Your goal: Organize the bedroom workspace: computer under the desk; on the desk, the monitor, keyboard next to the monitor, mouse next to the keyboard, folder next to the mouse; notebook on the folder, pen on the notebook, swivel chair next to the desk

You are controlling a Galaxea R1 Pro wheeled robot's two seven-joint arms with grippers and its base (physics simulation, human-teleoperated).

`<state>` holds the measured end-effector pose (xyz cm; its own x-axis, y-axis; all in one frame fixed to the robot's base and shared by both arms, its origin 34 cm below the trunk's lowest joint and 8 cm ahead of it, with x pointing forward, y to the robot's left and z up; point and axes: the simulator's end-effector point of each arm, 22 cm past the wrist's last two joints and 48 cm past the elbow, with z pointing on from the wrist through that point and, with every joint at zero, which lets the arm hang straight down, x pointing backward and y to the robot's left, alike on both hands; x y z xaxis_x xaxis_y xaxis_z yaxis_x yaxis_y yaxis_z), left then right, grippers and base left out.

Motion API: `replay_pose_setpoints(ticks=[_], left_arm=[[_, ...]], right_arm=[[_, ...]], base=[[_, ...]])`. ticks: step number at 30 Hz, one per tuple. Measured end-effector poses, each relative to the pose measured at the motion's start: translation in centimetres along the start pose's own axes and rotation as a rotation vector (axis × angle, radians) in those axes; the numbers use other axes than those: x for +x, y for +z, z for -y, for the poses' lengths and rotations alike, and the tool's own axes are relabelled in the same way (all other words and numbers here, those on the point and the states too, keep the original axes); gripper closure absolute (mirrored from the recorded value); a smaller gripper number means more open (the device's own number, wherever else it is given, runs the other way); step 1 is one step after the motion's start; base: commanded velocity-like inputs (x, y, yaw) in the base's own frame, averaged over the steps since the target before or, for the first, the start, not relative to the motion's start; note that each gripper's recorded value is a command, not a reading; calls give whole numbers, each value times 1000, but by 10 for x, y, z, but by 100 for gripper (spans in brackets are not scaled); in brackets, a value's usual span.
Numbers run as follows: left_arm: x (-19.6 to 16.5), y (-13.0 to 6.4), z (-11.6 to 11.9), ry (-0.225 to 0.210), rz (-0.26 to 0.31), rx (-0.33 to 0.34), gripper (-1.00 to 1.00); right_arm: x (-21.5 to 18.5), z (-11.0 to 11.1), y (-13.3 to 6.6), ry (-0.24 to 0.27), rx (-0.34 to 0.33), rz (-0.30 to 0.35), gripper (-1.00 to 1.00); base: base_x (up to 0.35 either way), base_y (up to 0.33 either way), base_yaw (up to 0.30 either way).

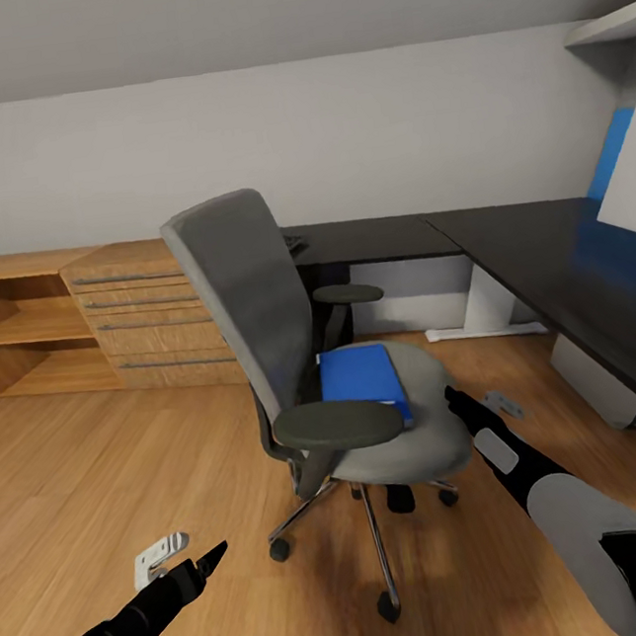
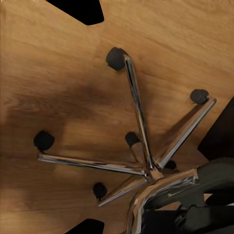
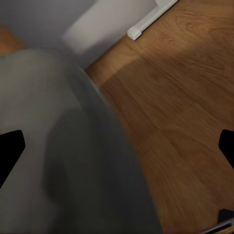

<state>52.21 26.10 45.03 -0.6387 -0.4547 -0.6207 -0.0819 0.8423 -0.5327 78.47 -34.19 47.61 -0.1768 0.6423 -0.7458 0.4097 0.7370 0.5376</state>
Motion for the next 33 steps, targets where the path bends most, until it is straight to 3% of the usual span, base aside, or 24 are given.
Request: replay_pose_setpoints(ticks=[18, 33], left_arm=[[6, 3, -4, -6, -14, -7, -100], [8, 5, -7, -5, -20, -15, -100]], right_arm=[[-4, -2, 4, -2, -8, 14, -100], [-18, 10, 8, -14, 3, 37, -100]], base=[[0, 0, 226], [0, 0, 252]])
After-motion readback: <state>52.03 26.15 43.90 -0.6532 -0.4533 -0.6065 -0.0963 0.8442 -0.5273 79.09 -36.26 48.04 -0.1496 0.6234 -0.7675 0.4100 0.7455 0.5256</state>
